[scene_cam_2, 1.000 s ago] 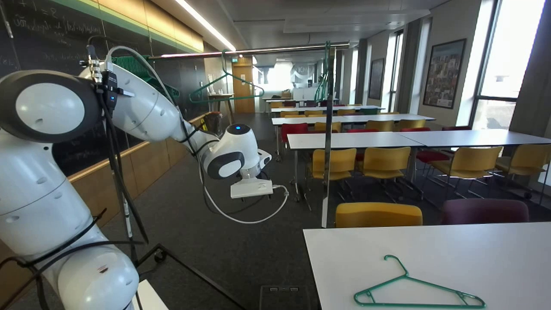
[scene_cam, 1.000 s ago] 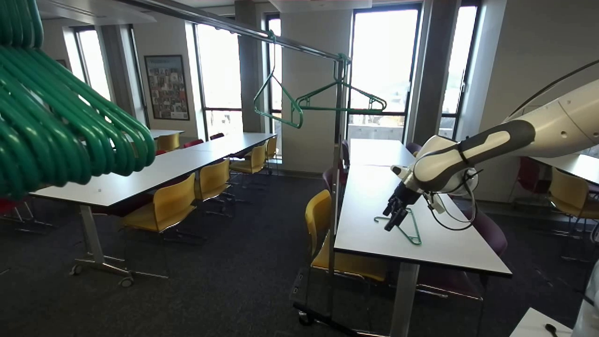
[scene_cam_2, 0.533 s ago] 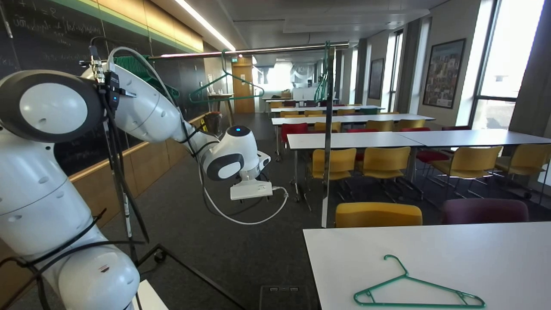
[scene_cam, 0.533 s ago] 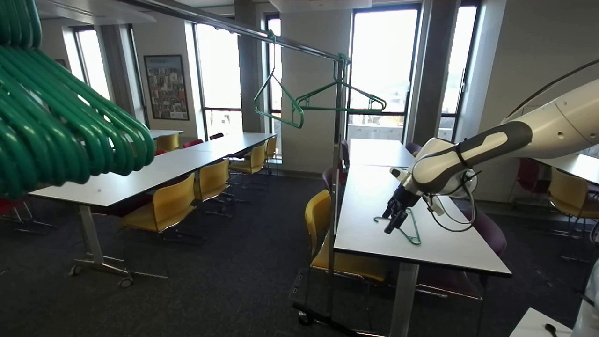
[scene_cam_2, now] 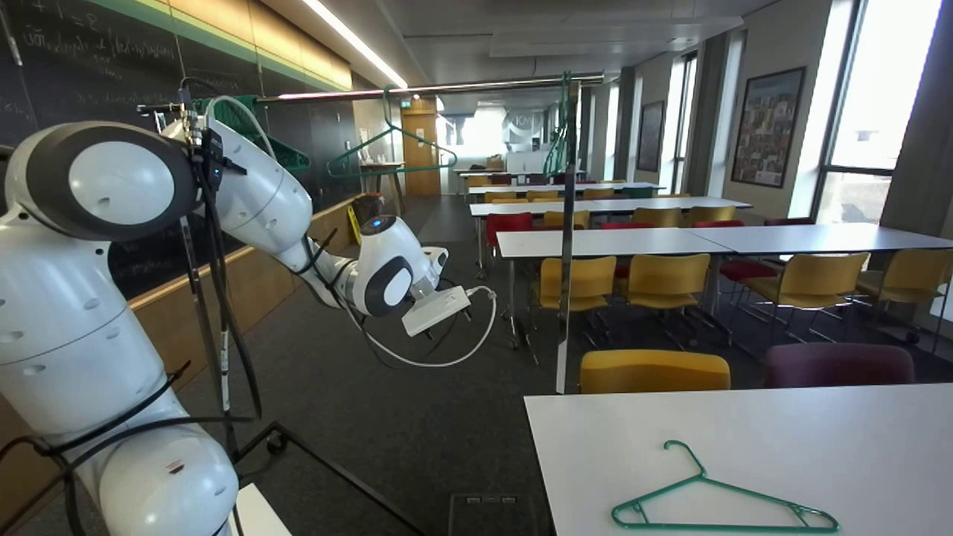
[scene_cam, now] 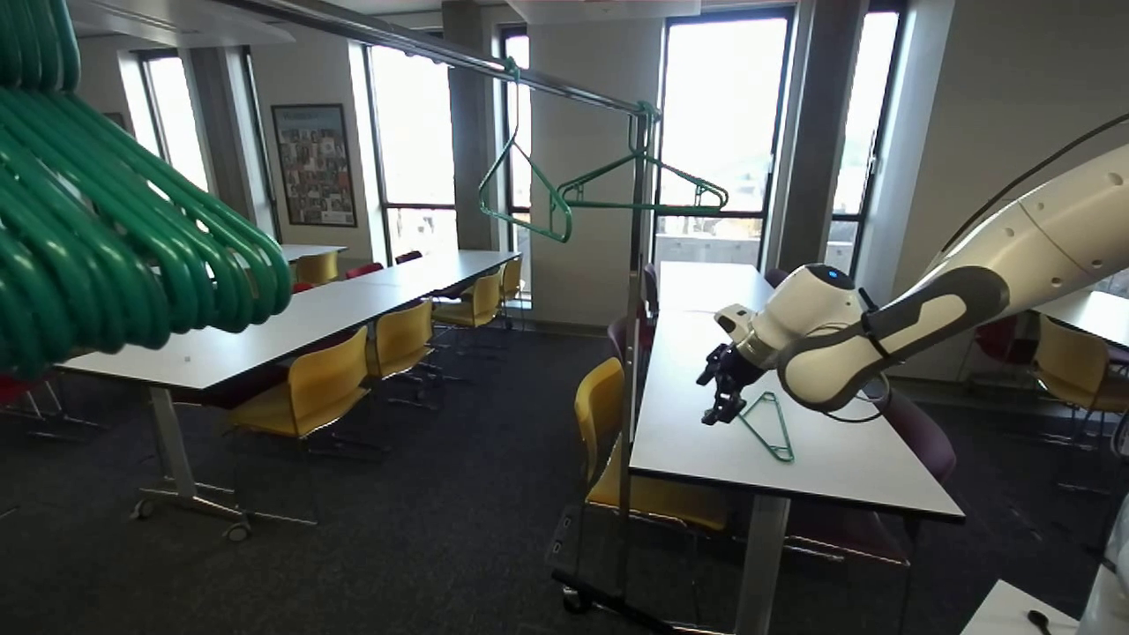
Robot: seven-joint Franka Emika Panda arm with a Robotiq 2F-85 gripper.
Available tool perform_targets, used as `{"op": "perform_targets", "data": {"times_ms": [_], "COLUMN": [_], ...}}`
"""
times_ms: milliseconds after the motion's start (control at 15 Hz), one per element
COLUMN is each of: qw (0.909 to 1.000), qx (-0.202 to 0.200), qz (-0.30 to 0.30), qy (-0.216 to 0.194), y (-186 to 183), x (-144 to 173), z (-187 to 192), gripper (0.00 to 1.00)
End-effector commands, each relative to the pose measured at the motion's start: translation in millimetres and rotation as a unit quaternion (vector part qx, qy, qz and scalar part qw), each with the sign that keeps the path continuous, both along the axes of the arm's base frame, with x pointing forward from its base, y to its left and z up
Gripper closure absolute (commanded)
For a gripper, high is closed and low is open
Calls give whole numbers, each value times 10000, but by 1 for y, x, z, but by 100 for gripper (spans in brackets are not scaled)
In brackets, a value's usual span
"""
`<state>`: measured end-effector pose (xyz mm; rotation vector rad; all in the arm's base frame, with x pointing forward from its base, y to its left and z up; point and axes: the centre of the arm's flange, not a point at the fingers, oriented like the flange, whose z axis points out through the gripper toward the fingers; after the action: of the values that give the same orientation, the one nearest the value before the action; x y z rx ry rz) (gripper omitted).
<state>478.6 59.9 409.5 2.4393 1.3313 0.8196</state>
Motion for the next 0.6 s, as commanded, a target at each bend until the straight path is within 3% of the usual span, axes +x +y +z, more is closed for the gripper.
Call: {"op": "perform_targets", "data": {"times_ms": [0, 200, 533], "qw": [9947, 9844, 9604], "qx": [298, 1082, 2253], "qz": [348, 547, 1036], "qy": [-916, -1278, -1267], "y": [47, 89, 161], "x": [-12, -25, -62], "z": [14, 35, 61], "gripper": [0, 0, 0]}}
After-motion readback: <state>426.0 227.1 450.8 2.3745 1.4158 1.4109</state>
